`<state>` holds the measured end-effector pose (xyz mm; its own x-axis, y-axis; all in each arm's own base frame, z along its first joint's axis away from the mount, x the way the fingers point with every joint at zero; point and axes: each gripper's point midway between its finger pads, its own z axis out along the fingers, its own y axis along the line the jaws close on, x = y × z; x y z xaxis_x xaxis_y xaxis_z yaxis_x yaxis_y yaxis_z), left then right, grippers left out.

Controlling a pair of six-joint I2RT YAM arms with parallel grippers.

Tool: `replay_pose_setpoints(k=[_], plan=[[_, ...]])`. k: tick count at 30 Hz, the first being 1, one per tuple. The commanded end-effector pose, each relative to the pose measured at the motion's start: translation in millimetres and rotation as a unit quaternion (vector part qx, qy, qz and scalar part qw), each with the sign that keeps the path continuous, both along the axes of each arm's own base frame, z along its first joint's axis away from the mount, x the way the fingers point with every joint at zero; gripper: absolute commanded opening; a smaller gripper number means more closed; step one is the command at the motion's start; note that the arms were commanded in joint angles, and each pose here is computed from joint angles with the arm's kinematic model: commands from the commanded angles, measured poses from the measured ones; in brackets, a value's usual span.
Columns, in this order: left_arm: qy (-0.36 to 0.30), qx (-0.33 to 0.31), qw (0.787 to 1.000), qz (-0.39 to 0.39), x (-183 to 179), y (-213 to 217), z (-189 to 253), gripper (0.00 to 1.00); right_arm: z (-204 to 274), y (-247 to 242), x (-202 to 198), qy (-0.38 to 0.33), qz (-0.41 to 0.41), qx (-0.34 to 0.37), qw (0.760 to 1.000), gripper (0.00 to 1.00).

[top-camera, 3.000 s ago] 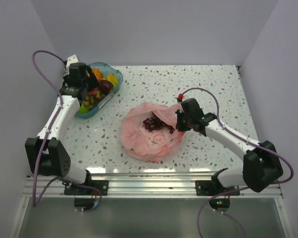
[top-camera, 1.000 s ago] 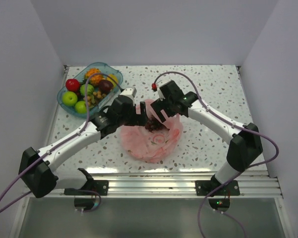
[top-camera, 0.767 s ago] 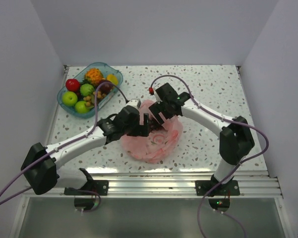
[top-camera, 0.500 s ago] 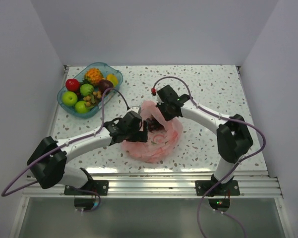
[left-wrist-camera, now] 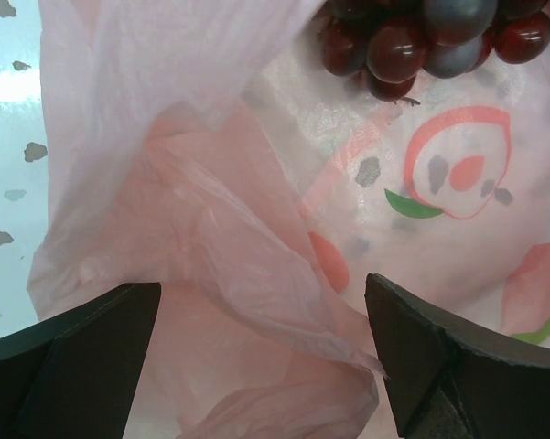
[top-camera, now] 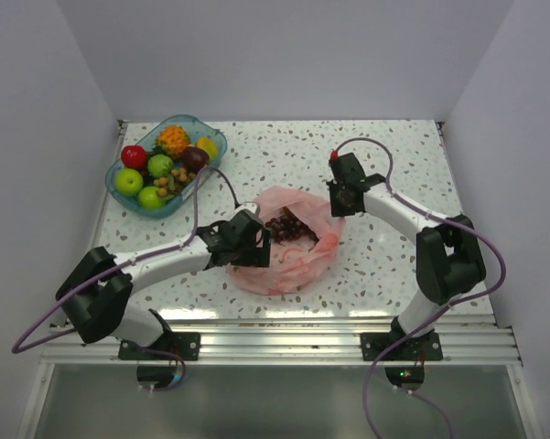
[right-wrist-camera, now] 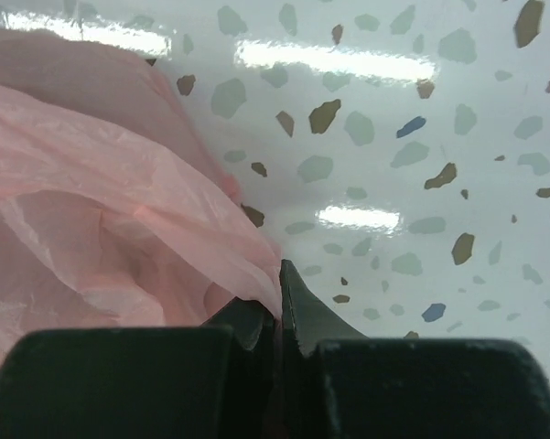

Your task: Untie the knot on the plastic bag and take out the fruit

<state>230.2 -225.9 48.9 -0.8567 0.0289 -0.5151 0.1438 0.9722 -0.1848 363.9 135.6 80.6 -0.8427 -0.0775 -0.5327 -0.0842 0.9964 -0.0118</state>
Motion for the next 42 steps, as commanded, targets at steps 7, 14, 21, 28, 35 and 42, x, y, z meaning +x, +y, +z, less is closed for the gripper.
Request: replay_pose_setpoints(k=[7,14,21,28,35,42], plan=[[-0.203,-0.089,0.970,-0.103,40,-39,120,1.00,17,22,-7,-0.028,0.022,0.064,0.997,0.00],[-0.243,-0.073,0.945,-0.207,55,-71,153,0.99,26,27,-14,-0.031,0.043,0.077,0.996,0.00],[-0.217,-0.016,0.944,-0.247,76,-89,131,0.95,29,24,-16,-0.035,0.049,0.073,0.996,0.00],[-0.189,0.032,0.935,-0.298,100,-97,88,0.95,33,24,-17,-0.036,0.051,0.073,0.995,0.00],[-0.156,0.070,0.928,-0.332,118,-100,45,0.93,37,23,-18,-0.038,0.053,0.070,0.995,0.00],[-0.099,0.056,0.928,-0.356,106,-106,8,0.83,32,22,-20,-0.032,0.052,0.069,0.996,0.00]])
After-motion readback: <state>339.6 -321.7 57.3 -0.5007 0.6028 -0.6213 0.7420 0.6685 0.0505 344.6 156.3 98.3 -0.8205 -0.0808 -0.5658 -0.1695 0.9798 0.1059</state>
